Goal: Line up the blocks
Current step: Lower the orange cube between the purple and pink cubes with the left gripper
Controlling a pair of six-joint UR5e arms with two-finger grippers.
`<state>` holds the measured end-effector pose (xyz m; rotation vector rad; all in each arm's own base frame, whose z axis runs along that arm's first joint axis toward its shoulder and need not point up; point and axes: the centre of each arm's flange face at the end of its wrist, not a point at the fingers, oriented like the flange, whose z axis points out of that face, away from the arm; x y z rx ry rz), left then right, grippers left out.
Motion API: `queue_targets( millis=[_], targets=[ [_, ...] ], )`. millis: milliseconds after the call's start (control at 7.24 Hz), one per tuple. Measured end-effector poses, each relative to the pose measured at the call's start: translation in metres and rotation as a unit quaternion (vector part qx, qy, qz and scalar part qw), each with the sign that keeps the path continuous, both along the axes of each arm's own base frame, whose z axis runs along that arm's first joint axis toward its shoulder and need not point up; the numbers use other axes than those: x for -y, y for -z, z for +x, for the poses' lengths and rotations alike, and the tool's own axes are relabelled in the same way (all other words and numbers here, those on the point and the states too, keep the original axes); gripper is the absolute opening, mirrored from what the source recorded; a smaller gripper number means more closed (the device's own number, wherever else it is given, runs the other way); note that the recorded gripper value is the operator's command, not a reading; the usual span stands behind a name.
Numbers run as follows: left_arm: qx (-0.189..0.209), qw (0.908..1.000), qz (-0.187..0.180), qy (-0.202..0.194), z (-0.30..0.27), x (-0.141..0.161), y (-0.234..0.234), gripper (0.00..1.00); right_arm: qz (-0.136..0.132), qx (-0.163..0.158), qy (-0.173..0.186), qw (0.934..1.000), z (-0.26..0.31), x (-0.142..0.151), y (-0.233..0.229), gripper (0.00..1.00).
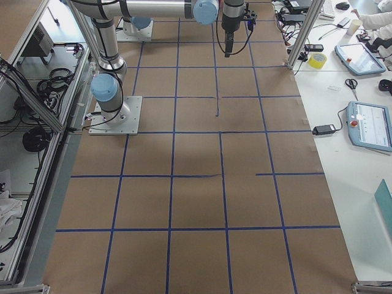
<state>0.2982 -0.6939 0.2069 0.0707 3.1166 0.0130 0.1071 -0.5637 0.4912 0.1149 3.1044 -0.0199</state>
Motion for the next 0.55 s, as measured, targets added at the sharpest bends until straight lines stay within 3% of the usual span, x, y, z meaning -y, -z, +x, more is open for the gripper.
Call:
queue_targets(
  millis=[553],
  targets=[
    [0.001, 1.0, -0.001, 0.001, -0.003, -0.005, 0.022, 0.0, 0.0, -0.001, 0.0, 1.0, 0.0, 0.0, 0.0, 1.0]
  ],
)
